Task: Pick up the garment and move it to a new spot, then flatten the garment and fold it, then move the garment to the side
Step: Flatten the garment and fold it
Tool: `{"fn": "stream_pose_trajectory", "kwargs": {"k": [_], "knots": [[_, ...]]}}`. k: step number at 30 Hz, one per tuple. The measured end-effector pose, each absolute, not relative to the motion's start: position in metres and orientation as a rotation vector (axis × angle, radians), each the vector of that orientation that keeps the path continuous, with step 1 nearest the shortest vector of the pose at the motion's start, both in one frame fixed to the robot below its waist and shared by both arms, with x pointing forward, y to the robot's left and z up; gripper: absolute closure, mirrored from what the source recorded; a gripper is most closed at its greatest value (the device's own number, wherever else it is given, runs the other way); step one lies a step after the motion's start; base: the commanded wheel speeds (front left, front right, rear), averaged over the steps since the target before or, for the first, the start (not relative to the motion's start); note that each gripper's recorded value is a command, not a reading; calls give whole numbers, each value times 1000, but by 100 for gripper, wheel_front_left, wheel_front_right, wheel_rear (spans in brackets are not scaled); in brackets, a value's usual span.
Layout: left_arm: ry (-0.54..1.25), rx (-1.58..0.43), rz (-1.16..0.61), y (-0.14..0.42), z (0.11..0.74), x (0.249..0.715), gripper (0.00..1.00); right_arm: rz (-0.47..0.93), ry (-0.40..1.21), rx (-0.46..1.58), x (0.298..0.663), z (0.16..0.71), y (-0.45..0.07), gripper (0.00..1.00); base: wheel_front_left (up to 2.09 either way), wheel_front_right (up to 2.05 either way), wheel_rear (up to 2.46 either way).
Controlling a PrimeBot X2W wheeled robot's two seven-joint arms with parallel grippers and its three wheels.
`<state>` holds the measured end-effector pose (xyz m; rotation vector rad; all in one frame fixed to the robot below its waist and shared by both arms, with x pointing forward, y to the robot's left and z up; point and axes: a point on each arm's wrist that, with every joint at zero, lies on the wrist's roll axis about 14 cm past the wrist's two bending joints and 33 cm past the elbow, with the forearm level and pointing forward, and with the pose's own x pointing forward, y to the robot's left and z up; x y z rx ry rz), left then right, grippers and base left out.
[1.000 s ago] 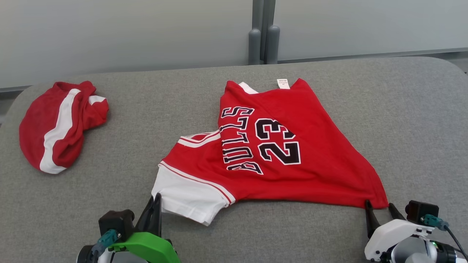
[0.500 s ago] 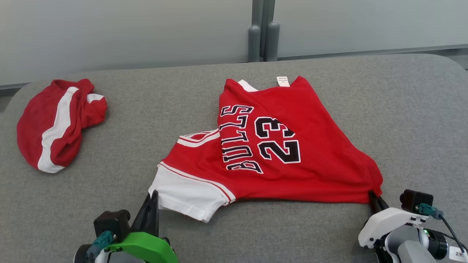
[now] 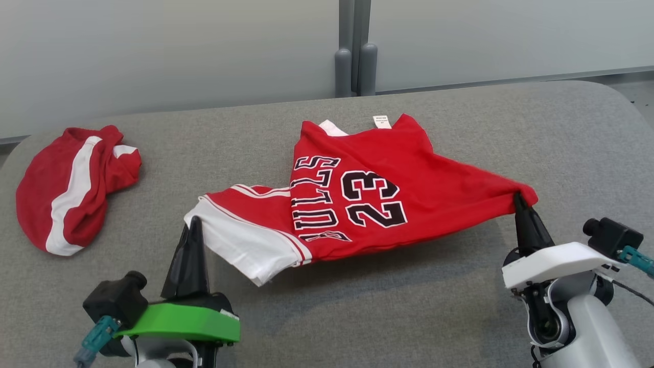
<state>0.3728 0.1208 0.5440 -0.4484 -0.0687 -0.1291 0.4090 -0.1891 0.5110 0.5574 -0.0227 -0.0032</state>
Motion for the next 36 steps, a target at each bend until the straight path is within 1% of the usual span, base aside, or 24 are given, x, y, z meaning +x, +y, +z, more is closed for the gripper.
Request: {"fn": "stream_pose_trajectory", "kwargs": {"k": [6,7,16,19,24,26,29,33,36], "knots": [[-233,-529,-186,113,598,374,100,65,-161,610,394,571,-192,100,0,0,0],[-233,-529,-186,113,598,374,100,65,-161,610,394,571,-192,100,0,0,0],[-495,-596,-289,108,689,358,100,132,-377,615,357,656,-208,100,0,0,0],[-576,-593,-322,109,717,351,100,139,-439,593,346,679,-215,100,0,0,0],[-663,-559,-381,107,753,349,100,158,-484,556,339,702,-218,100,0,0,0],[-678,-530,-396,107,761,354,100,170,-488,555,343,706,-216,100,0,0,0],[-677,-501,-403,106,767,372,100,180,-462,537,358,704,-212,100,0,0,0],[-655,-464,-401,108,768,413,100,207,-414,502,399,701,-199,100,0,0,0],[-639,-402,-401,108,770,452,100,238,-391,477,438,704,-186,100,0,0,0]]}}
